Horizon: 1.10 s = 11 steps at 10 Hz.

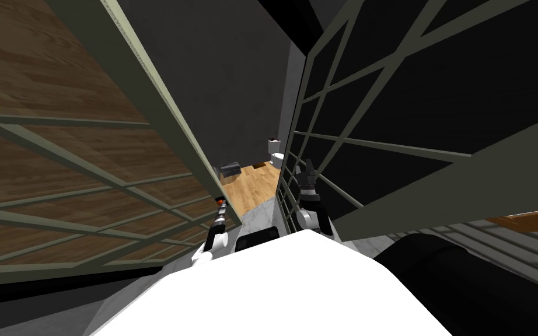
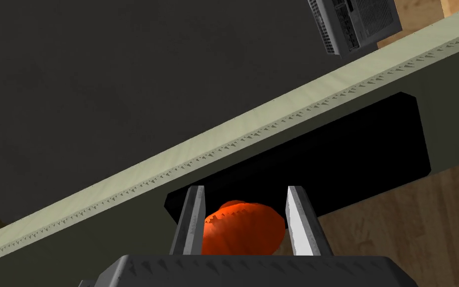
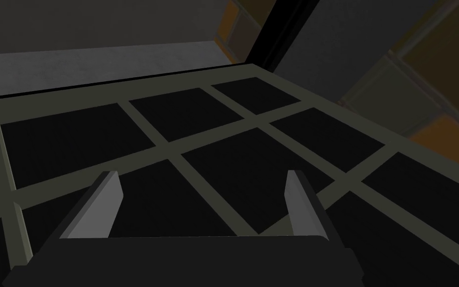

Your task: Pull the door open

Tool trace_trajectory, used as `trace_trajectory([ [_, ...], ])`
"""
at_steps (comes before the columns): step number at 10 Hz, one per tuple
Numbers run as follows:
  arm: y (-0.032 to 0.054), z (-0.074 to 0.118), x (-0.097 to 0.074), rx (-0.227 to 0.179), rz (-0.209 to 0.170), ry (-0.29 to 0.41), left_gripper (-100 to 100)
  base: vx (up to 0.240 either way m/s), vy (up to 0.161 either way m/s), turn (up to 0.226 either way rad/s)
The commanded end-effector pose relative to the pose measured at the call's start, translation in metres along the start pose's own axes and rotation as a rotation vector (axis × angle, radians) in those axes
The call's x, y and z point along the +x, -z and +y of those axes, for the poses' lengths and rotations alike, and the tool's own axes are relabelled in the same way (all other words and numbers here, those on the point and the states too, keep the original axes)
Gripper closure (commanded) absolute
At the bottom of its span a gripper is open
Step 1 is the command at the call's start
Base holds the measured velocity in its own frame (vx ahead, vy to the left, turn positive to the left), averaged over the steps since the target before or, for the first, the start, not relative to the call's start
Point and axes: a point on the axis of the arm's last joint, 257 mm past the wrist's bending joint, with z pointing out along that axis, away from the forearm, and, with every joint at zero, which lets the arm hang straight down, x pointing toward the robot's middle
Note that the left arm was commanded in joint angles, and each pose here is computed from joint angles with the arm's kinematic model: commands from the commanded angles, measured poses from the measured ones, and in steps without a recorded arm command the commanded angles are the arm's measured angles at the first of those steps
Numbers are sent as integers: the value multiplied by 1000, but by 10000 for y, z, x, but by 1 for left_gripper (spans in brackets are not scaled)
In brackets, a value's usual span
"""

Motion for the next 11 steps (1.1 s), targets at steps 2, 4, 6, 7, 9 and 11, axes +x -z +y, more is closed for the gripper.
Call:
trace_trajectory([
  [2,-26,17,-218,10,-39,67,100,-19,2,-28],
  [4,-25,23,-234,10,-43,111,100,-46,13,-58],
  [6,-24,29,-250,10,-47,156,100,-22,12,-37],
  [7,-23,35,-265,10,-50,200,100,-12,-4,-50],
  [9,-22,41,-280,10,-54,246,100,-22,8,-40],
  [11,-21,47,-295,11,-58,291,100,-22,3,-33],
])
